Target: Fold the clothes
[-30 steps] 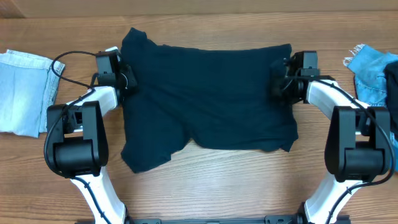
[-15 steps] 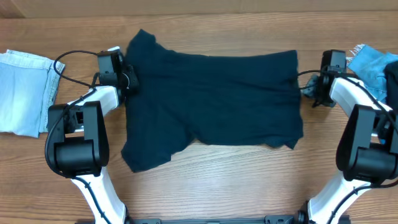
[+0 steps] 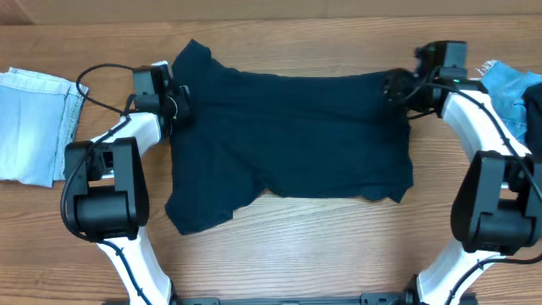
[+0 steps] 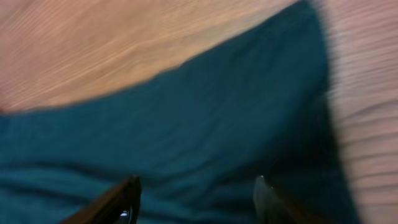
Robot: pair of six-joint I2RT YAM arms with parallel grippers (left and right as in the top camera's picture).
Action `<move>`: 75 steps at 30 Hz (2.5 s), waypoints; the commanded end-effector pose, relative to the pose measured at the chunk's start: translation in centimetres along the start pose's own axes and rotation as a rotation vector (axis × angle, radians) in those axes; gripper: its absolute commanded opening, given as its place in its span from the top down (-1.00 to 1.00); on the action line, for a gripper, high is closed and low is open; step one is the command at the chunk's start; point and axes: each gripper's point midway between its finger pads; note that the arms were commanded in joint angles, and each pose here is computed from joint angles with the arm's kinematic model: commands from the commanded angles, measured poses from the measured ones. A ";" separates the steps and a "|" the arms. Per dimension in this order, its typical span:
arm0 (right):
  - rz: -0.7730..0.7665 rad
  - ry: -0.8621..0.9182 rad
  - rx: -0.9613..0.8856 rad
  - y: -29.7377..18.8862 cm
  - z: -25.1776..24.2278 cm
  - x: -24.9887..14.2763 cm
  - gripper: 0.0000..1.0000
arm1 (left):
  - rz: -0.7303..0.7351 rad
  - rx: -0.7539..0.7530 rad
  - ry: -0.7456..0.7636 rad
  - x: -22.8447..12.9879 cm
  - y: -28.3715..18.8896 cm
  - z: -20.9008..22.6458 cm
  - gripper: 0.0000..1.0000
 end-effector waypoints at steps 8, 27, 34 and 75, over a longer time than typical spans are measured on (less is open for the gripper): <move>0.166 0.027 -0.014 -5.0 1.4 -4.3 -0.39 | -0.045 -0.152 0.179 8.6 -17.5 -6.2 -0.73; 0.501 0.124 -0.152 -8.0 -1.2 -12.4 -0.29 | 0.587 -0.026 0.174 -19.6 -14.2 -9.9 0.39; 0.516 0.130 -0.159 -8.3 -1.3 -12.8 -0.29 | 0.688 0.018 0.112 -23.7 -15.0 -8.4 0.92; 0.095 0.374 -0.477 -9.1 -12.5 -5.9 -0.02 | 1.004 0.057 -0.072 -29.6 -20.3 -7.3 0.90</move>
Point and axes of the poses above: each gripper's point midway between its finger pads, its own y axis out along the fingers, its own z axis along the line the jaws close on, x = y × z, and after that the axes turned 7 degrees about y, right-handed
